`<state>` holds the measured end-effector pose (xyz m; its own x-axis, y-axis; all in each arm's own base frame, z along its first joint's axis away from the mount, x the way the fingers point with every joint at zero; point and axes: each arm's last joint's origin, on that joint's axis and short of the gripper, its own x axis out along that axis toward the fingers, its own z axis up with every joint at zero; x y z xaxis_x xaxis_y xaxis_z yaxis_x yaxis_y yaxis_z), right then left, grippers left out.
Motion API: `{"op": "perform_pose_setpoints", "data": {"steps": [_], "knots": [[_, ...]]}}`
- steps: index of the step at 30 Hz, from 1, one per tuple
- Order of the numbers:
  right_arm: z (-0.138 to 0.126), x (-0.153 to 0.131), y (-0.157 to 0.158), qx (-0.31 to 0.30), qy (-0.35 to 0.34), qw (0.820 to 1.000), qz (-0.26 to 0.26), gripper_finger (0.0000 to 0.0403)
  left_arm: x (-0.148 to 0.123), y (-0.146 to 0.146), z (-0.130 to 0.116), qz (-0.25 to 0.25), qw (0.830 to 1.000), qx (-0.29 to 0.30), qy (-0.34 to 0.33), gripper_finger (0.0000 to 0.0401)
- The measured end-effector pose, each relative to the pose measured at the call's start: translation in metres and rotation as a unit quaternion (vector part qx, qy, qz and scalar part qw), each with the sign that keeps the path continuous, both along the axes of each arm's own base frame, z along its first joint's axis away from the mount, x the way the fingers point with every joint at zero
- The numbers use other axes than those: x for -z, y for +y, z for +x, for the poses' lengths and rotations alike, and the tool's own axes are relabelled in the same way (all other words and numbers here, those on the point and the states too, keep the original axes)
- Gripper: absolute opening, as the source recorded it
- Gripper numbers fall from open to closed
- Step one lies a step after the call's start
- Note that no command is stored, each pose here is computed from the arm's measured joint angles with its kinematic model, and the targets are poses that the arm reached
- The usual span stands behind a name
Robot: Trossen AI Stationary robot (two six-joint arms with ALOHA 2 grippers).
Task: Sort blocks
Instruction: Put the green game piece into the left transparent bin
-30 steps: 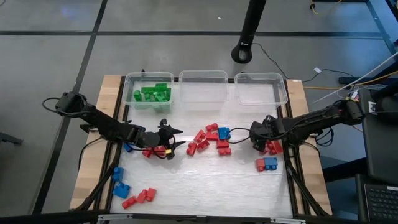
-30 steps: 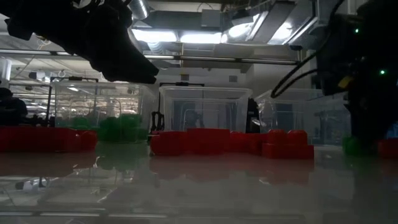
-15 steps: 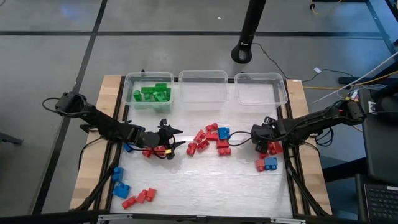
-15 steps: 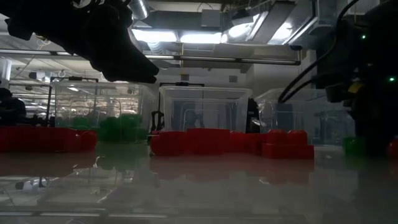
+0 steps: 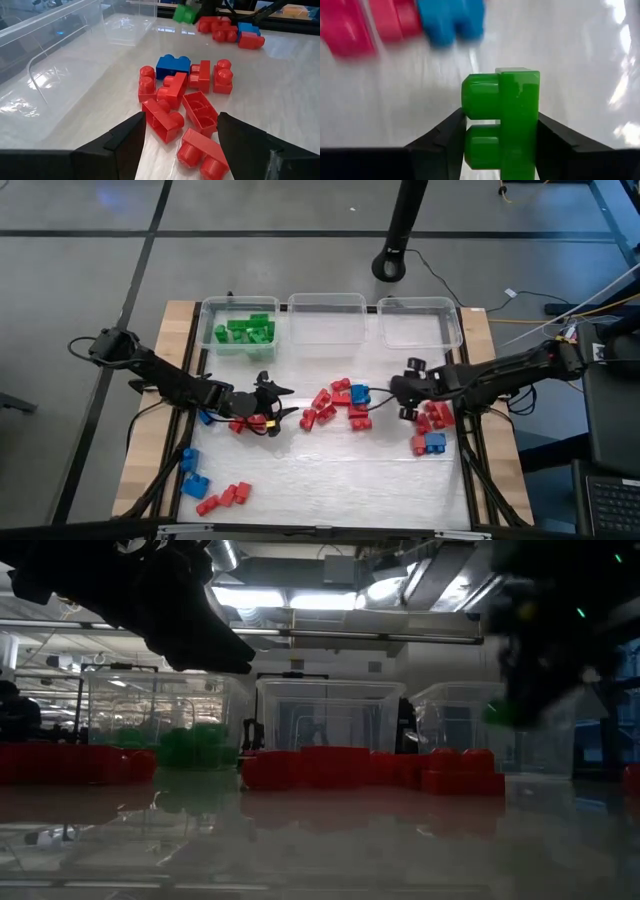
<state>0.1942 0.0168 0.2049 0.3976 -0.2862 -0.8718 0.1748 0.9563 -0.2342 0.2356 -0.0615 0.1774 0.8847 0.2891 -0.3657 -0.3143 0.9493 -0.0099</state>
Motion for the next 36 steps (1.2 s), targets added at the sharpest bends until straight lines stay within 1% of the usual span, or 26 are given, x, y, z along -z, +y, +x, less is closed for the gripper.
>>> {"op": "perform_pose_setpoints", "data": {"steps": [2,4,7,10,14,19,22,24,28,32,36], "knots": [[0.010,-0.015,0.001,-0.020,-0.037,0.999,-0.014,0.0177,0.000,0.000,0.000,0.000,1.000,0.000,0.000,0.0230],[0.021,-0.030,0.002,-0.038,-0.094,0.994,-0.027,0.0173,0.000,0.000,0.000,0.000,1.000,0.000,0.000,0.0230],[0.035,-0.045,0.003,-0.055,-0.172,0.982,-0.057,0.0174,0.000,0.000,0.000,0.001,1.000,0.000,0.002,0.0230],[0.047,-0.055,0.001,-0.051,-0.242,0.966,-0.082,0.0180,-0.003,0.000,-0.004,0.003,1.000,0.002,0.006,0.0230],[0.067,-0.059,-0.006,-0.071,-0.299,0.946,-0.103,0.0176,-0.011,0.000,-0.016,-0.005,1.000,0.004,0.017,0.0230],[0.099,-0.052,-0.026,-0.091,-0.359,0.920,-0.127,0.0176,-0.028,0.002,-0.033,-0.011,1.000,0.012,0.009,0.0230],[0.121,-0.048,-0.043,-0.104,-0.378,0.911,-0.125,0.0177,-0.037,0.007,-0.046,-0.012,1.000,0.012,0.008,0.0230],[0.138,-0.047,-0.055,-0.116,-0.373,0.912,-0.128,0.0177,-0.041,0.010,-0.053,-0.016,1.000,0.009,0.008,0.0230],[0.180,-0.047,-0.073,-0.158,-0.358,0.907,-0.158,0.0178,-0.049,0.015,-0.067,-0.022,1.000,0.003,0.004,0.0230],[0.222,-0.052,-0.095,-0.184,-0.361,0.895,-0.186,0.0178,-0.053,0.019,-0.075,-0.022,1.000,-0.009,0.000,0.0230],[0.259,-0.056,-0.118,-0.192,-0.373,0.883,-0.212,0.0179,-0.054,0.020,-0.077,-0.026,1.000,-0.016,-0.003,0.0230]]}}
